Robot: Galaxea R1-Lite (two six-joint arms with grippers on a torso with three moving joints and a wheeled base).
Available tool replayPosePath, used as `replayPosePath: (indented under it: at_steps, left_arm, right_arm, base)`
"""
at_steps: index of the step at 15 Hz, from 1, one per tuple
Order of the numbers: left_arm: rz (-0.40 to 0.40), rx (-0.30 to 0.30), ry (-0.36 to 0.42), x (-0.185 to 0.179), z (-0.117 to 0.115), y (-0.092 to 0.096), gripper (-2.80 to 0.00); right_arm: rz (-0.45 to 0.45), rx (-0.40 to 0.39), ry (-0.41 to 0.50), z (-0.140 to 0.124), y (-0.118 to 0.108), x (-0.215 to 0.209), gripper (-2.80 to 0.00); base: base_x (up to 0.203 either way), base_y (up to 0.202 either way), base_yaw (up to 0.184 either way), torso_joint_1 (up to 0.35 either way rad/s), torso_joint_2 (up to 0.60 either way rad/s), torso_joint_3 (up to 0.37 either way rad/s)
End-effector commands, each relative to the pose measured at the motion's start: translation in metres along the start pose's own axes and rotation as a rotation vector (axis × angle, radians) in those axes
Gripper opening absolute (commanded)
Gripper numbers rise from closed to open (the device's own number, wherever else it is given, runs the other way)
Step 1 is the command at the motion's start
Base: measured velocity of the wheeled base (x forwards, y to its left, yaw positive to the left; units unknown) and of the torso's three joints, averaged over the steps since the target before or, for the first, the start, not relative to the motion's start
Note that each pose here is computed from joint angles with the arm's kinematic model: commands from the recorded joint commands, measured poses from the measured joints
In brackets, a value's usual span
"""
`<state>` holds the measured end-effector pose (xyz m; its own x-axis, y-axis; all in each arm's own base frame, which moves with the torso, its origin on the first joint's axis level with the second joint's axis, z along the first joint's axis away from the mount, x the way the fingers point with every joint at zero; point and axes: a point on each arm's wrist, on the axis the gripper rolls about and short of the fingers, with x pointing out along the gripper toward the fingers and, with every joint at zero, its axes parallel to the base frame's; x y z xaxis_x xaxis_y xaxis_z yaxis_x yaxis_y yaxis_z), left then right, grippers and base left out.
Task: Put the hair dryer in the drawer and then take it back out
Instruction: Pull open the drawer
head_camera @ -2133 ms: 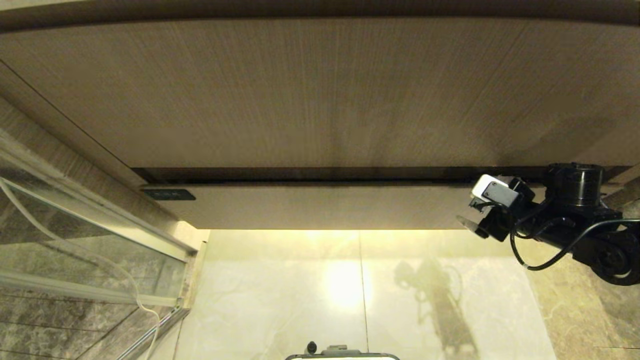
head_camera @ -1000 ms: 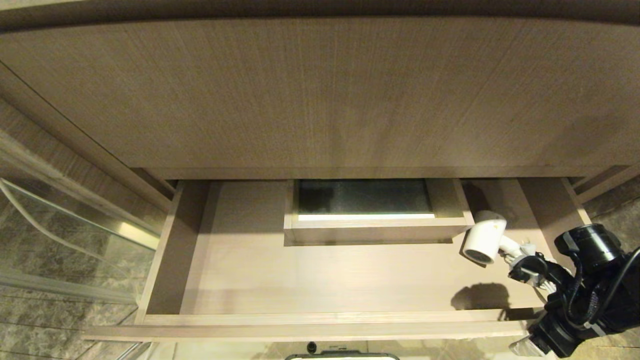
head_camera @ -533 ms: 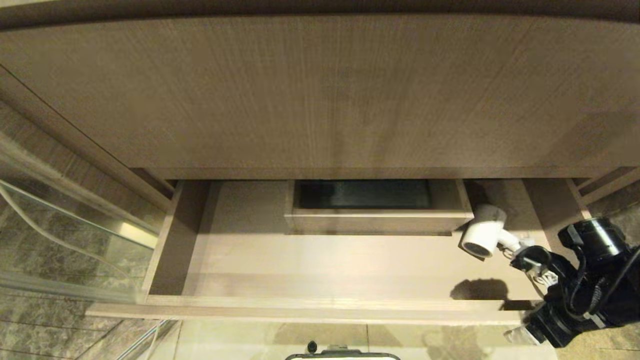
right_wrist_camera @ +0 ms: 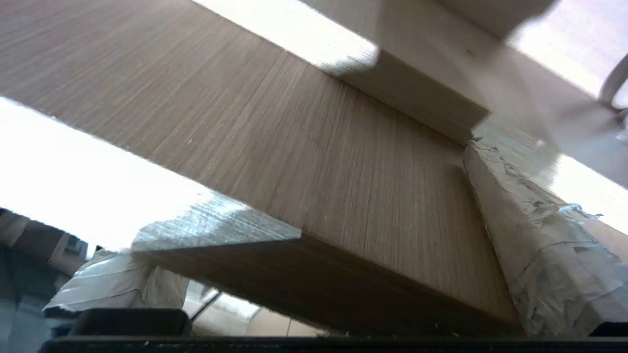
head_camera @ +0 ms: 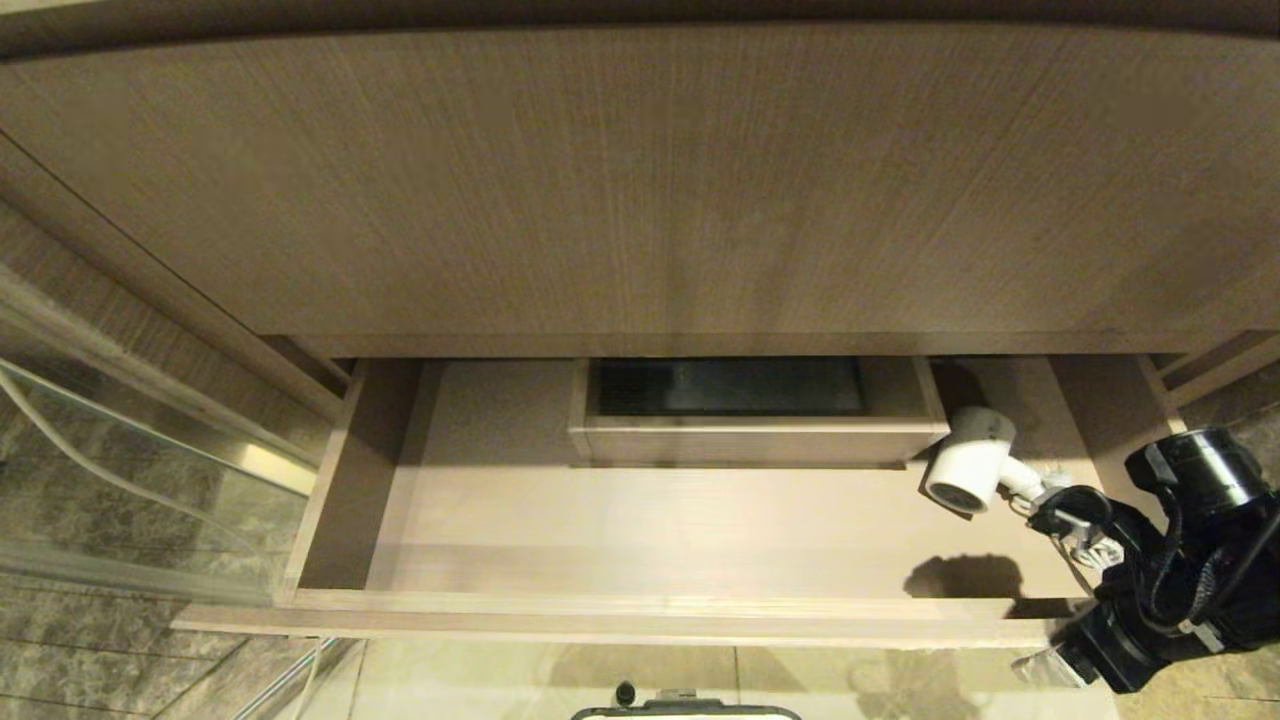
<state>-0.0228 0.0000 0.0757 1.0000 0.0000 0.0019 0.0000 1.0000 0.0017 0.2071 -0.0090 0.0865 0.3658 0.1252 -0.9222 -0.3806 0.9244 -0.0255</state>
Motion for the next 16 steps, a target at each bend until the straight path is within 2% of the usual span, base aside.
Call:
replayPosePath:
  at_steps: [1, 4, 6, 10, 12, 16]
  left_arm:
    - [0.000, 0.000, 0.000, 0.000, 0.000, 0.000, -2.80]
    - [0.000, 0.000, -0.001, 0.000, 0.000, 0.000, -2.80]
    - [0.000, 0.000, 0.000, 0.000, 0.000, 0.000, -2.80]
    - [0.000, 0.000, 0.000, 0.000, 0.000, 0.000, -2.80]
    - [0.000, 0.000, 0.000, 0.000, 0.000, 0.000, -2.80]
    - [0.000, 0.000, 0.000, 0.000, 0.000, 0.000, -2.80]
  right_arm:
    - [-0.029, -0.022, -0.063, 0.004, 0.000, -0.012, 0.00]
    - [-0.041, -0.030, -0.091, 0.007, -0.001, -0.017, 0.00]
    - [-0.074, -0.041, -0.157, 0.013, -0.002, -0.030, 0.00]
    - [-0.101, -0.060, -0.216, 0.016, -0.001, -0.043, 0.00]
    - [-0.133, -0.072, -0.281, 0.019, 0.000, -0.056, 0.00]
    - [-0.156, -0.116, -0.314, 0.015, 0.003, -0.065, 0.00]
  base:
    - [0.000, 0.000, 0.000, 0.000, 0.00, 0.000]
    - [0.000, 0.000, 0.000, 0.000, 0.00, 0.000]
    - [0.000, 0.000, 0.000, 0.000, 0.00, 0.000]
    - [0.000, 0.000, 0.000, 0.000, 0.00, 0.000]
    - [0.000, 0.000, 0.000, 0.000, 0.00, 0.000]
    - [0.000, 0.000, 0.000, 0.000, 0.00, 0.000]
